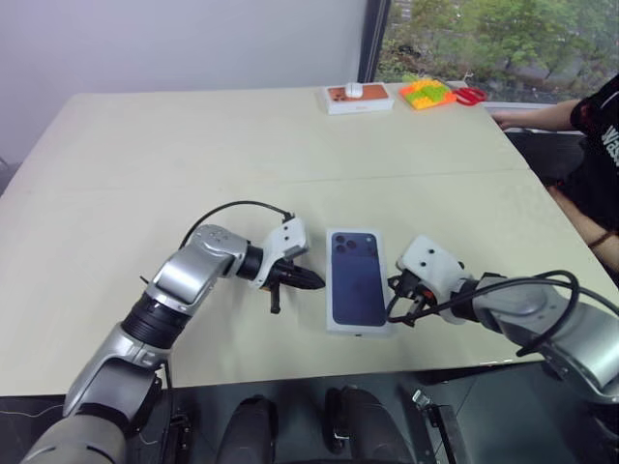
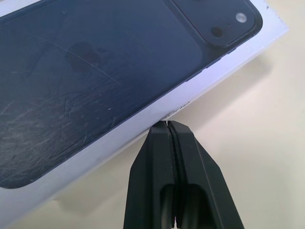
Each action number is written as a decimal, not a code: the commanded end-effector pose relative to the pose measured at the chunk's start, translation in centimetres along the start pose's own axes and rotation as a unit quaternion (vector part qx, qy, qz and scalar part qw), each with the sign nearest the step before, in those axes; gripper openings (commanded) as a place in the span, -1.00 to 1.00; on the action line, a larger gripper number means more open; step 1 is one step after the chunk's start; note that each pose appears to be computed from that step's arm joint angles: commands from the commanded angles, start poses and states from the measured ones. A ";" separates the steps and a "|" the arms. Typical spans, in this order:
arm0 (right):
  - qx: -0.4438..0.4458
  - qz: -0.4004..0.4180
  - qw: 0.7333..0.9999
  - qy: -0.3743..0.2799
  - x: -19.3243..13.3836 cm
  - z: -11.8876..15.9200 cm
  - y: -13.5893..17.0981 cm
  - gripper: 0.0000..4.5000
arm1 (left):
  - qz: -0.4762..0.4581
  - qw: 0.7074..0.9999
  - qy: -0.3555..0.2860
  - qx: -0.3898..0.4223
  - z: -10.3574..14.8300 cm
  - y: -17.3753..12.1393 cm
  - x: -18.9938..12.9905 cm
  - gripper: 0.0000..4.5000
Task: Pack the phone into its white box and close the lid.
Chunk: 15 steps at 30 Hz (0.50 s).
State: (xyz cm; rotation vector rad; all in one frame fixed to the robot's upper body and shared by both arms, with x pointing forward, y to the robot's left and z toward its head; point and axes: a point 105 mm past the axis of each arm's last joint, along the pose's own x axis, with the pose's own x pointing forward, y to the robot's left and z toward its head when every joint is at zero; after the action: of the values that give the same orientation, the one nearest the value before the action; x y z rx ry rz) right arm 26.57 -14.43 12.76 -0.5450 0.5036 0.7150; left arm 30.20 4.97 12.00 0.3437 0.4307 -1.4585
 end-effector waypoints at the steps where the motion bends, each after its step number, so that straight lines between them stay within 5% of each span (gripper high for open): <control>1: -0.014 0.018 0.999 -0.022 -0.2 0.9 1.1 -0.98 | -0.019 0.999 -0.016 0.027 1.1 -0.9 0.7 -1.00; 15: -0.015 0.014 1.000 -0.015 -0.3 0.4 1.1 -0.98 | -0.011 0.999 -0.013 0.027 0.9 -0.8 1.1 -1.00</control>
State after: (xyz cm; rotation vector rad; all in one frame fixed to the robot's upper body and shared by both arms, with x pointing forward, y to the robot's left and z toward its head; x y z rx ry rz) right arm 26.29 -14.86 11.92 -0.5468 0.5344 0.7077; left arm 30.13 4.44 11.56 0.3645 0.4316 -1.4577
